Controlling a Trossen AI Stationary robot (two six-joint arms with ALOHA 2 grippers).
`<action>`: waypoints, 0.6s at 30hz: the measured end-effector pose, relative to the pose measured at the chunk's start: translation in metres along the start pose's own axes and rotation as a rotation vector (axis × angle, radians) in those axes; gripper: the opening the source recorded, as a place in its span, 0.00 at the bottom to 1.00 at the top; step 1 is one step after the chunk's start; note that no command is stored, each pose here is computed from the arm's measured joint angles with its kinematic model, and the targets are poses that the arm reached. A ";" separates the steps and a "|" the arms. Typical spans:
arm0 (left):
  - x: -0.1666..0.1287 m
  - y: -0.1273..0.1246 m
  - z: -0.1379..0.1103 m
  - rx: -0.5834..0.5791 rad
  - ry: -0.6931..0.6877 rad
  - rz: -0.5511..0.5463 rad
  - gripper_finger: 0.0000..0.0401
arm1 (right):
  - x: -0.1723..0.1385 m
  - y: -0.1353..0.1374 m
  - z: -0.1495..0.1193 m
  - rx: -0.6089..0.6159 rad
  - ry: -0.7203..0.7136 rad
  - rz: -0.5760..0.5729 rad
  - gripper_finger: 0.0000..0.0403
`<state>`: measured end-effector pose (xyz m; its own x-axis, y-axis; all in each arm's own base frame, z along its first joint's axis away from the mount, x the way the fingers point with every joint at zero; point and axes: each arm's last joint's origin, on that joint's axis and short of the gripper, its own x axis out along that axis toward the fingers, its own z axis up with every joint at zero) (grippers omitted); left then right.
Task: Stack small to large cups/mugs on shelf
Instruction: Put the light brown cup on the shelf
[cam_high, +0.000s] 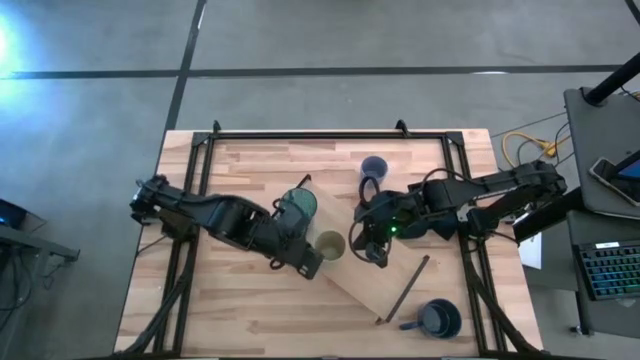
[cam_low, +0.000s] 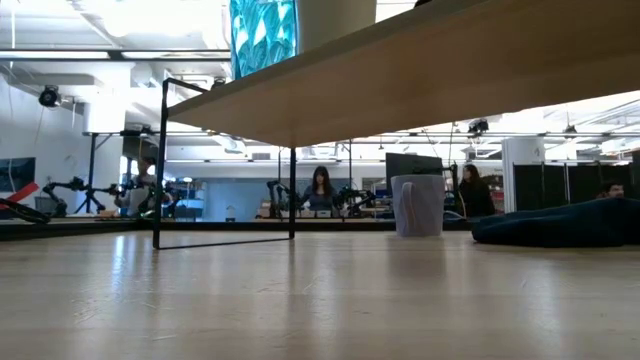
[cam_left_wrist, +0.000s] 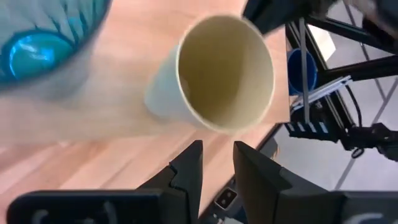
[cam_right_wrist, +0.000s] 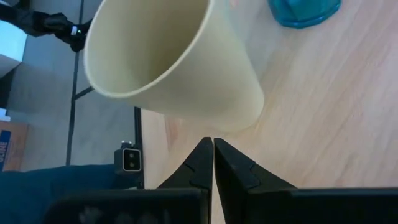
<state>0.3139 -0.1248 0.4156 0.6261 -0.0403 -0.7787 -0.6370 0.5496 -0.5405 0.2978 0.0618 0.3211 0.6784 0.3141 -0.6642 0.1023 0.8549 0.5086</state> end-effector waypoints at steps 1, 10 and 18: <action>0.000 -0.001 -0.005 0.003 0.005 0.001 0.19 | 0.000 -0.001 0.001 0.002 -0.001 -0.002 0.02; 0.039 0.005 -0.028 -0.062 0.010 0.016 0.19 | -0.001 -0.004 0.003 0.005 -0.003 0.000 0.02; 0.064 0.011 -0.028 -0.074 -0.039 0.012 0.19 | -0.001 -0.004 0.003 0.007 0.009 0.019 0.02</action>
<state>0.3338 -0.1448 0.3510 0.6343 -0.0008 -0.7731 -0.6749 0.4871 -0.5543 0.2986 0.0573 0.3215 0.6738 0.3340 -0.6591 0.0945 0.8458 0.5251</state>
